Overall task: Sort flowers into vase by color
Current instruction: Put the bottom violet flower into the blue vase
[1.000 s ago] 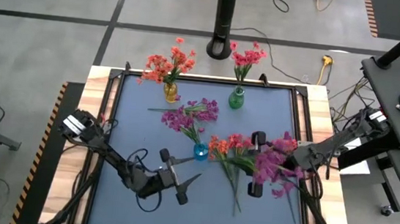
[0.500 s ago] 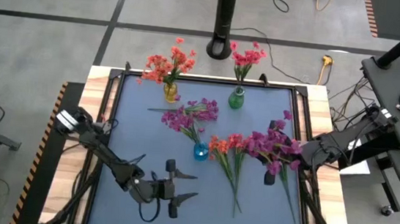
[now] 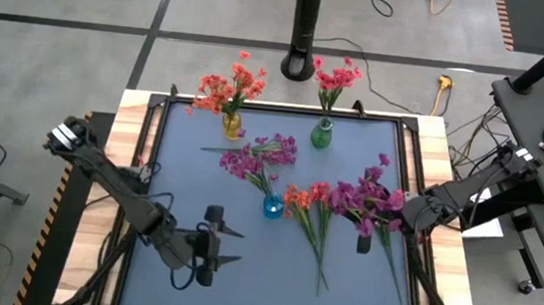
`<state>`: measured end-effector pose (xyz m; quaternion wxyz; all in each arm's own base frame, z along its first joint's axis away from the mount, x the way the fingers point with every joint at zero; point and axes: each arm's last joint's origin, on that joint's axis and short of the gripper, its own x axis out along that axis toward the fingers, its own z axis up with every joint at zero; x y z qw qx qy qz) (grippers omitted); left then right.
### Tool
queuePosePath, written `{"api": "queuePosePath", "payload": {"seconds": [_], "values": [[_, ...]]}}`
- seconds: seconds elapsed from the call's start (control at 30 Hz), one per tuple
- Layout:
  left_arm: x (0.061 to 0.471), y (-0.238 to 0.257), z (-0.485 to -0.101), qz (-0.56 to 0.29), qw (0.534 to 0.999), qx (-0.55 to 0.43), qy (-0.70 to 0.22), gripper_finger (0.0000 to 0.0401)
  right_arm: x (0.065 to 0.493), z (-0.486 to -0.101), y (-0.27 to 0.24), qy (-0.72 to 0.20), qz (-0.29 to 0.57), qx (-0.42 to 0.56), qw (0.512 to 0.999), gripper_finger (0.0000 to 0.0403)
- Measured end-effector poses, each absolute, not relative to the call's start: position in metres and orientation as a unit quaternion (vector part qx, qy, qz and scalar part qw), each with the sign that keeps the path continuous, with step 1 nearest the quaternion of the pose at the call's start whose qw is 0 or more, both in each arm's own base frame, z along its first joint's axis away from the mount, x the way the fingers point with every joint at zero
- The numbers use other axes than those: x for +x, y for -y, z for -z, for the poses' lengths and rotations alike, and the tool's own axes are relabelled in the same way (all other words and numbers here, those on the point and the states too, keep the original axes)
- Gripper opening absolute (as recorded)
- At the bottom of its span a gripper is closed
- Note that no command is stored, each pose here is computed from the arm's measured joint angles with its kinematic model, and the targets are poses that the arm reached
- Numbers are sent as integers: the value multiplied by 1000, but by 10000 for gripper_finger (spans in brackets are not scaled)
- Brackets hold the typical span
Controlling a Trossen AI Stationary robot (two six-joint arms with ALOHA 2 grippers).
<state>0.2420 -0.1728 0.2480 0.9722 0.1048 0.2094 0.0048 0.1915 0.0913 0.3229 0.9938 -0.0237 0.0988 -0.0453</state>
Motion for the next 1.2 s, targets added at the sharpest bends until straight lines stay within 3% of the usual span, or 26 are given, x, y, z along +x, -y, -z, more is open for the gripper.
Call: {"api": "queuePosePath", "payload": {"seconds": [0.33, 0.77, 1.2], "values": [[219, 147, -270, -109, 960, 154, -206, 231, 205, -316, -86, -54, 74, -44, 995, 22], [215, 135, -258, -124, 942, 187, -249, 231, 229, -315, -67, -35, 136, -15, 990, 22], [225, 104, -253, -200, 914, 209, -284, 231, 248, -302, -63, -36, 154, 21, 987, 22]]}}
